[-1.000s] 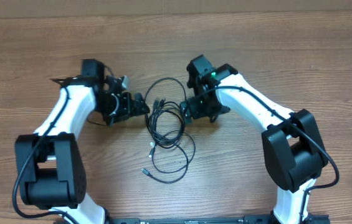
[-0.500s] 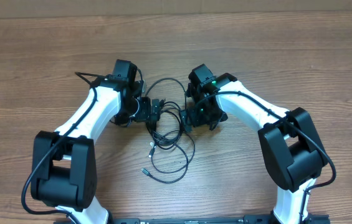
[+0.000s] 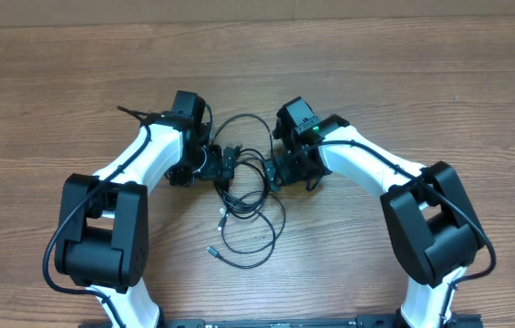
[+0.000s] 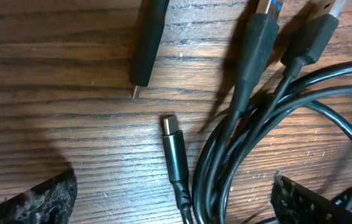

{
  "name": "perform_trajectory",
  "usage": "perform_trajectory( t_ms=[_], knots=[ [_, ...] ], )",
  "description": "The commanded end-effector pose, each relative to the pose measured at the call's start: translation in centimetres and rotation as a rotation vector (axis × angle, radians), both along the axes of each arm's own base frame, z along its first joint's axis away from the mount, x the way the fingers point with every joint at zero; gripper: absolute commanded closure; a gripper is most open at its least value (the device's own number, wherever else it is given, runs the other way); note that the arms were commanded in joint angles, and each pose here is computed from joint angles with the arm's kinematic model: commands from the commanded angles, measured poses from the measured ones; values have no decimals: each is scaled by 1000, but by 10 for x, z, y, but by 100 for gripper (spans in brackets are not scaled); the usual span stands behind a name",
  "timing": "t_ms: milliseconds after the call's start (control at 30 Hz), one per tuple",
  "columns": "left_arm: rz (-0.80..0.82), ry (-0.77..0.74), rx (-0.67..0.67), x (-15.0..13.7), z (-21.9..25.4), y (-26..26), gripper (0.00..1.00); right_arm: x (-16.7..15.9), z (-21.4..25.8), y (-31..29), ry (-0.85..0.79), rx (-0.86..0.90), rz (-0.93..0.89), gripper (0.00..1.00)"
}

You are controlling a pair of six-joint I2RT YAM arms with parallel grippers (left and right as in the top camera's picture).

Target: Untangle cables

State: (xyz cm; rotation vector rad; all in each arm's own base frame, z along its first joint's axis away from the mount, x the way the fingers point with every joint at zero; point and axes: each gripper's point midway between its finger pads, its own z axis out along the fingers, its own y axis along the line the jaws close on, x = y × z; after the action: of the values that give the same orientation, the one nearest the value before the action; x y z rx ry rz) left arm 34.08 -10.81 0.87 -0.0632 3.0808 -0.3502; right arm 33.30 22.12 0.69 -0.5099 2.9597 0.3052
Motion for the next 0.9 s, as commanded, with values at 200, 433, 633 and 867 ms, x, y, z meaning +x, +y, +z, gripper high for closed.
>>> perform_trajectory(
  t_ms=[200, 433, 633, 867],
  knots=[
    [-3, 86, 100, -12, -38, 15, 0, -17, -44, -40, -27, -244, -123, 0],
    [-6, 143, 116, -21, -56, 17, 0, -25, -39, -31, -137, -387, -37, 0],
    [-7, 160, 164, -23, -68, 25, 0, -34, -37, -44, -136, -469, -102, 0],
    [26, 217, 381, -34, -100, 63, 0, -44, -47, -64, -66, -530, -122, 0]
  ],
)
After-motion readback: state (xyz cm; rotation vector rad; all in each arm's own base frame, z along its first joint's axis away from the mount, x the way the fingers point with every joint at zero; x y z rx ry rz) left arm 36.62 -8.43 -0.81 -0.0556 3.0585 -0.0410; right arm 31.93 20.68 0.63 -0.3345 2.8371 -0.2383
